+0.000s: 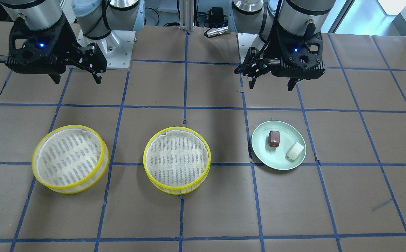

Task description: Stack buns with steamer

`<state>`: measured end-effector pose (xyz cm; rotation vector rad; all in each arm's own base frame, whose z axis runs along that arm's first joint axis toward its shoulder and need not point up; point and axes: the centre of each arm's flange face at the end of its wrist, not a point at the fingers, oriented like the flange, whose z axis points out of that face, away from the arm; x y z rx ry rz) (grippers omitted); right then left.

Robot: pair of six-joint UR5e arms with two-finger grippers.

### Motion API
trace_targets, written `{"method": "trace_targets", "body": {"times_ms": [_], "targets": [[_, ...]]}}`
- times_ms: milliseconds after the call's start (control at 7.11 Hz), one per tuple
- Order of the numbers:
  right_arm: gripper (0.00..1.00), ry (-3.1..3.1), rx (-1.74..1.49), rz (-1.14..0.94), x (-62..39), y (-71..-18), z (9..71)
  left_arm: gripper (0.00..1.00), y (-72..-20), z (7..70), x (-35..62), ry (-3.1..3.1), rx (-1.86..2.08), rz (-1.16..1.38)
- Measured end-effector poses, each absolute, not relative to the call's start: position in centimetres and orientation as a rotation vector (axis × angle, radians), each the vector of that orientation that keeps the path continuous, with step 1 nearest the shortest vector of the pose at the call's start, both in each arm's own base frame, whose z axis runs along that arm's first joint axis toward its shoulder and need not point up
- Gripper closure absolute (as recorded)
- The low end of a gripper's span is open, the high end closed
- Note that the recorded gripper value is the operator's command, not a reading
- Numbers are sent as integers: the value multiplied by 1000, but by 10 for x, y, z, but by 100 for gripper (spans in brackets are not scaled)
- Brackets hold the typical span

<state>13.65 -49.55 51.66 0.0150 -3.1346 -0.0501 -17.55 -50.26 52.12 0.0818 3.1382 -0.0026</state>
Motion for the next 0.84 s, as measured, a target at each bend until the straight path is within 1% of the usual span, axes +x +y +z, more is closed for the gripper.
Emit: {"method": "trace_targets", "body": {"times_ms": [281,422,703,844], "targets": [[0,-3127,61,-52,125,-501,514,0,-502,520,-177,3159,79,2],[1,-3124,119,-55,101,-509,510,0,-502,518,-175,3161,84,11],[1,-3082,221,-59,12,-536,495,0,-505,491,-141,3161,114,99],[1,-3076,210,-102,-36,-551,470,0,-509,461,-105,3166,190,185]]}}
